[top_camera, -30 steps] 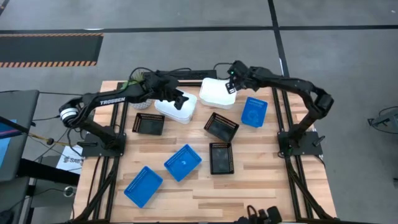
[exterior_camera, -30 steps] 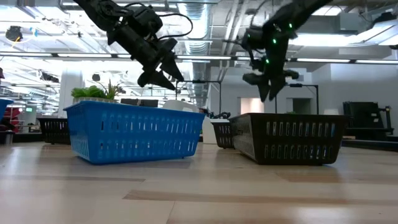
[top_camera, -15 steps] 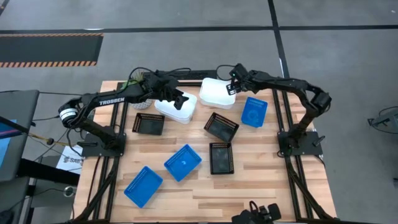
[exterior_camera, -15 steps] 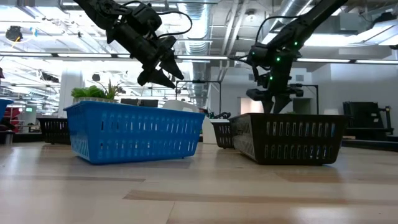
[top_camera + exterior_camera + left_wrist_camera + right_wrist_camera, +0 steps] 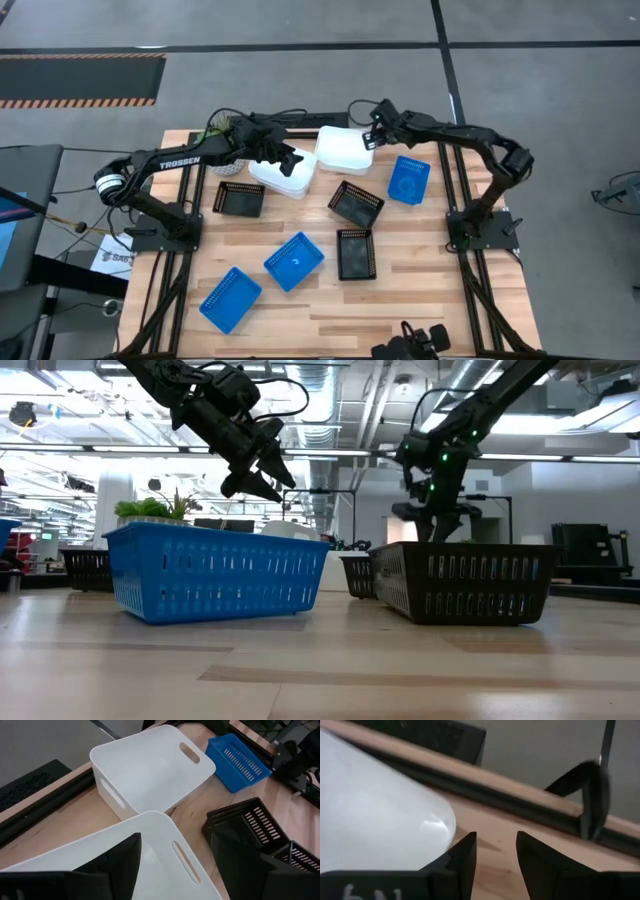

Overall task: Stack baskets by color
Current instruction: Stack the right white bin on top of the other stacked white bins

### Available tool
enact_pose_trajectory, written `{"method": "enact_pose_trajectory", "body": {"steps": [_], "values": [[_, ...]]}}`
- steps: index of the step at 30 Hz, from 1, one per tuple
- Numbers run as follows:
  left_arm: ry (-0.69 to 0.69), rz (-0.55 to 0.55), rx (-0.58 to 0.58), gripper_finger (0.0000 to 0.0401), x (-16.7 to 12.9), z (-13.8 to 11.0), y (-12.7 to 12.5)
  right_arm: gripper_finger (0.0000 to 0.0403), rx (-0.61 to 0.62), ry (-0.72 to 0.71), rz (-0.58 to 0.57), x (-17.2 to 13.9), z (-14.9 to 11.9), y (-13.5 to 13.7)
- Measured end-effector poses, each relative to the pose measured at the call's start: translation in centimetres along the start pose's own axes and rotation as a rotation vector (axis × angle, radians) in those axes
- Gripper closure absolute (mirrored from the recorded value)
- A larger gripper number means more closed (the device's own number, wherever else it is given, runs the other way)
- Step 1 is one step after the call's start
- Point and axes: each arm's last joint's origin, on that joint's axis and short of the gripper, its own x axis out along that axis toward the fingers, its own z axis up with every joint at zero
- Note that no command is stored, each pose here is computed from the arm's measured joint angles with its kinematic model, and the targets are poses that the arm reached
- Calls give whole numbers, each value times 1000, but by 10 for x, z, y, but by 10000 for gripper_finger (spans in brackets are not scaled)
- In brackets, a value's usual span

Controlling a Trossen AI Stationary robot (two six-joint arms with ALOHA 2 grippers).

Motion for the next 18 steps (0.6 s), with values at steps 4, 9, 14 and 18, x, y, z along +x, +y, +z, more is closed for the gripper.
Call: {"method": "enact_pose_trajectory", "body": {"steps": [4,9,14,18], "values": [[-1,2,-1,173,0,0,0,243,16,-56,34,-21,5,0],[-1,5,-1,173,0,0,0,241,22,-85,69,-28,4,10],[-1,5,-1,173,0,0,0,243,-10,-48,67,-9,-5,24],[-2,6,-2,173,0,0,0,243,-32,15,42,7,-15,29]]}}
